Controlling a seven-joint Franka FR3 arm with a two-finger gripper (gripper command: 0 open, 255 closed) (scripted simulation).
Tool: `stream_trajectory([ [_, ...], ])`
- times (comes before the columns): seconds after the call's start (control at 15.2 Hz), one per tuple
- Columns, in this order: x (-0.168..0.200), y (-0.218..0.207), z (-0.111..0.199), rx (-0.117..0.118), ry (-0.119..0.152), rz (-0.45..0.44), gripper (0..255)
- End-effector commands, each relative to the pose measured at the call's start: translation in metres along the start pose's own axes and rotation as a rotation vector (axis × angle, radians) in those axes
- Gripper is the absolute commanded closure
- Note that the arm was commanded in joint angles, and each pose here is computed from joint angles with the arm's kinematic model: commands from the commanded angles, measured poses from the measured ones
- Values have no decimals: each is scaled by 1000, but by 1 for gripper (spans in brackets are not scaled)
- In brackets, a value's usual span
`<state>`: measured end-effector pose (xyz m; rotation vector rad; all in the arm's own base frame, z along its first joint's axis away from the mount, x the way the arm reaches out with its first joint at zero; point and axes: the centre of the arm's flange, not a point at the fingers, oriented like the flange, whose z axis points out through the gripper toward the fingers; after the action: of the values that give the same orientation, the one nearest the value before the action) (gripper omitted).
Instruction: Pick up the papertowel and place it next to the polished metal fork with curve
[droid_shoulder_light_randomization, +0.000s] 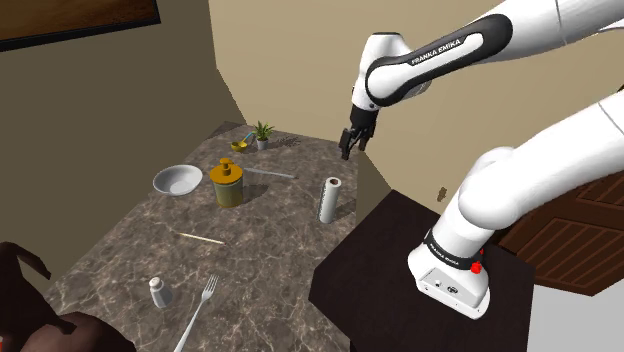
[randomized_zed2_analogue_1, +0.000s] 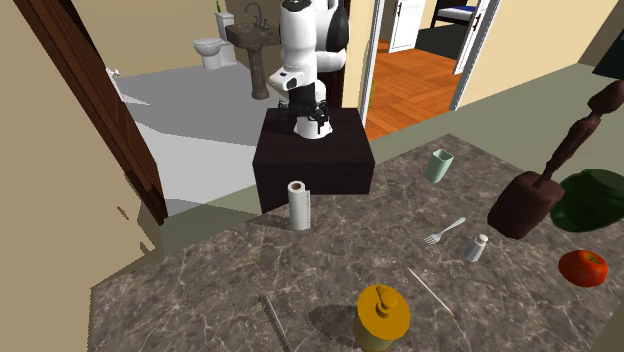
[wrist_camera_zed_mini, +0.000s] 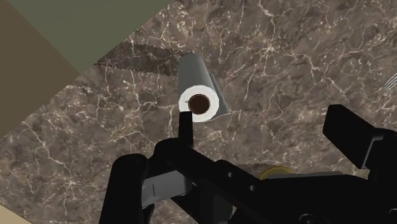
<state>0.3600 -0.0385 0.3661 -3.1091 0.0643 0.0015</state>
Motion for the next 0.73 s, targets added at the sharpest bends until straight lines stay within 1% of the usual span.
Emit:
stream_trajectory([
  [0.0, 6, 7, 30, -1, 3, -8, 0],
  [0.66, 40, 34, 152, -2, 8, -47, 0],
])
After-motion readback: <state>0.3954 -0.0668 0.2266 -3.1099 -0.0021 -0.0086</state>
